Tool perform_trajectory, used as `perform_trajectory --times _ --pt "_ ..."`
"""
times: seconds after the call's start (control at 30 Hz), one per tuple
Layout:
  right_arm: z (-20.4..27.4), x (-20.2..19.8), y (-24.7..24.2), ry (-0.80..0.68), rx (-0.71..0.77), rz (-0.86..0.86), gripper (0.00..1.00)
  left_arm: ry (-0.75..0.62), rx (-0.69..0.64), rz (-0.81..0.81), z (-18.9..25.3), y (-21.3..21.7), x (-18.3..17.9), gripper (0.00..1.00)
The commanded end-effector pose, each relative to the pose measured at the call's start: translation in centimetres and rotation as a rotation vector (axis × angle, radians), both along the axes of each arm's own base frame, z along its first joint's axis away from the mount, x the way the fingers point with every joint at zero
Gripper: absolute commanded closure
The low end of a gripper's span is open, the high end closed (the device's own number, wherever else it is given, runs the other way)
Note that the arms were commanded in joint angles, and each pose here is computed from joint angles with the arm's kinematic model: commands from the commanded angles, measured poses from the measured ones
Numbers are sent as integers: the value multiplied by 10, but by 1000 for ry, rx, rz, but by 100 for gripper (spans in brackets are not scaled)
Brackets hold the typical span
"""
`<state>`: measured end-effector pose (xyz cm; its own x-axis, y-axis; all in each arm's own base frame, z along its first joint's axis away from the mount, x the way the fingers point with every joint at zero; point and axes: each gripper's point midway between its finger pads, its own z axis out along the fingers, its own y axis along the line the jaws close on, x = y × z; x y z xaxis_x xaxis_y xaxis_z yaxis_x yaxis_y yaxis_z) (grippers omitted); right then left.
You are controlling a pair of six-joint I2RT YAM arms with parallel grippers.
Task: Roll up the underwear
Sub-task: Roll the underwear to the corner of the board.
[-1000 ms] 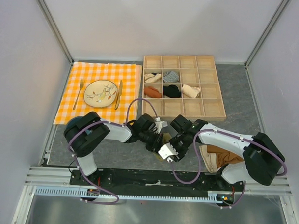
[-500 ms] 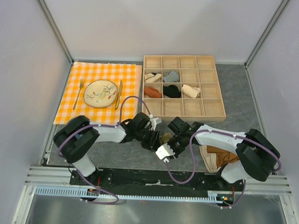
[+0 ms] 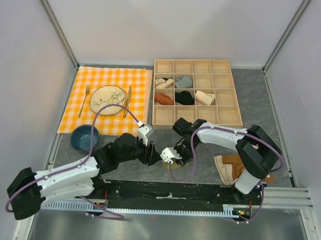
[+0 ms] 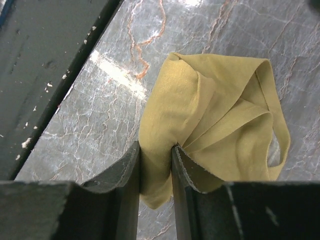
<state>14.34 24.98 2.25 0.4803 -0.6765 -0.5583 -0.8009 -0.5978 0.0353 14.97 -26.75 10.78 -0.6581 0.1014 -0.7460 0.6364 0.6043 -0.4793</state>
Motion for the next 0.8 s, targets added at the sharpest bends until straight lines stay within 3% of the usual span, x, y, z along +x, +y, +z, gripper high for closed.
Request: perform_trajectory --times 0.0,0.3,0.5,0.63,0.77 --pt "2 -19 -9 226 -74 -64 74 -236 19 59 16 15 9 44" --pt "-2 -7 -13 338 -161 -133 75 -284 8 166 29 31 19 35" --pt "-3 -4 -9 362 -175 -155 75 -228 -102 317 33 47 22 8" --pt "-2 -2 -7 368 -185 -166 75 -273 -155 196 36 39 7 12" --pt "-4 0 -8 376 -205 -180 75 -342 -75 59 33 28 1 16"
